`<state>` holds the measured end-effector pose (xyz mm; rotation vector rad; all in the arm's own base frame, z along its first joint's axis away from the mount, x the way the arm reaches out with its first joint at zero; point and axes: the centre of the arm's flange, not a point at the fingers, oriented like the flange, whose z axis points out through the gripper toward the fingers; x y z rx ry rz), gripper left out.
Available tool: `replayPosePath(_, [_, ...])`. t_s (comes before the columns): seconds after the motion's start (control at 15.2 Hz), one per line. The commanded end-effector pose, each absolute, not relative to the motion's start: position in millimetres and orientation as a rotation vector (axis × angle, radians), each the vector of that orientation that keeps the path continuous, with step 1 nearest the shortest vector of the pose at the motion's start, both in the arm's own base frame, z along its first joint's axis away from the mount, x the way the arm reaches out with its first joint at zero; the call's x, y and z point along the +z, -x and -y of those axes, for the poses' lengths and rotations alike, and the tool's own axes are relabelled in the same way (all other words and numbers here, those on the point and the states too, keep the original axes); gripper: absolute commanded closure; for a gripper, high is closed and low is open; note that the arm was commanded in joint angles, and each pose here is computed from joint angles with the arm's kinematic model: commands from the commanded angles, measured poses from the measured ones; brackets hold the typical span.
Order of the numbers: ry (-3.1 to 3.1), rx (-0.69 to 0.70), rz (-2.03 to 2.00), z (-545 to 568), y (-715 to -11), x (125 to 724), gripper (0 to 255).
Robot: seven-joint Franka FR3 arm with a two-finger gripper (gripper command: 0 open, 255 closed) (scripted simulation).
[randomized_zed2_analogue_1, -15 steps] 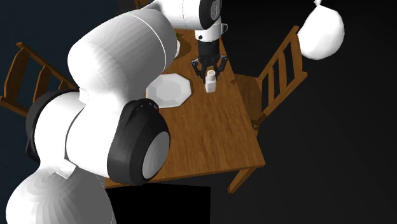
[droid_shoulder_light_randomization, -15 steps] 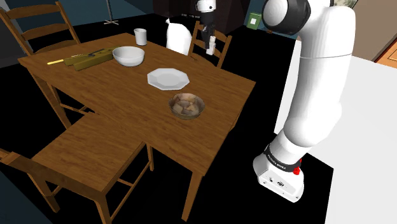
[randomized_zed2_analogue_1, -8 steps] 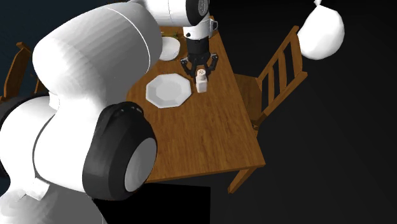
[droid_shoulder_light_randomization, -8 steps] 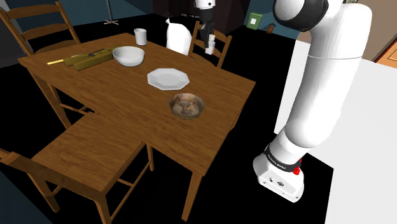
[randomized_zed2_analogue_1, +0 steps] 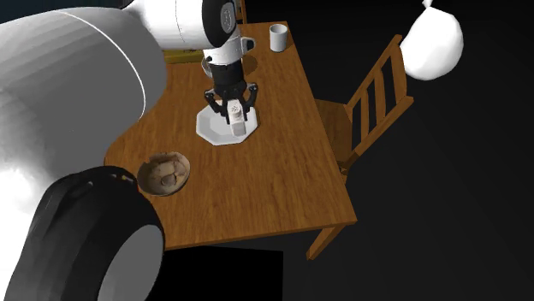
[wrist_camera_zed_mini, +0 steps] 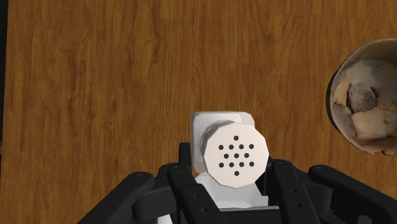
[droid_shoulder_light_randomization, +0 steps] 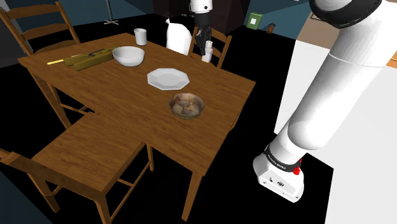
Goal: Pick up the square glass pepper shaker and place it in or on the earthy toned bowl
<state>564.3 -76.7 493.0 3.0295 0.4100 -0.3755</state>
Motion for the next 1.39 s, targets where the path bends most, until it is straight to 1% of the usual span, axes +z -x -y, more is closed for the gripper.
replayPosePath(0.0, [-3.029, -0.376, -0.408, 53.6, -553.8, 494.8, 255])
replayPosePath(1.19, [-3.029, -0.376, -0.408, -155.8, -443.6, 496.0, 255])
replayPosePath(1.32, [-3.029, -0.376, -0.408, -155.8, -443.6, 485.5, 255])
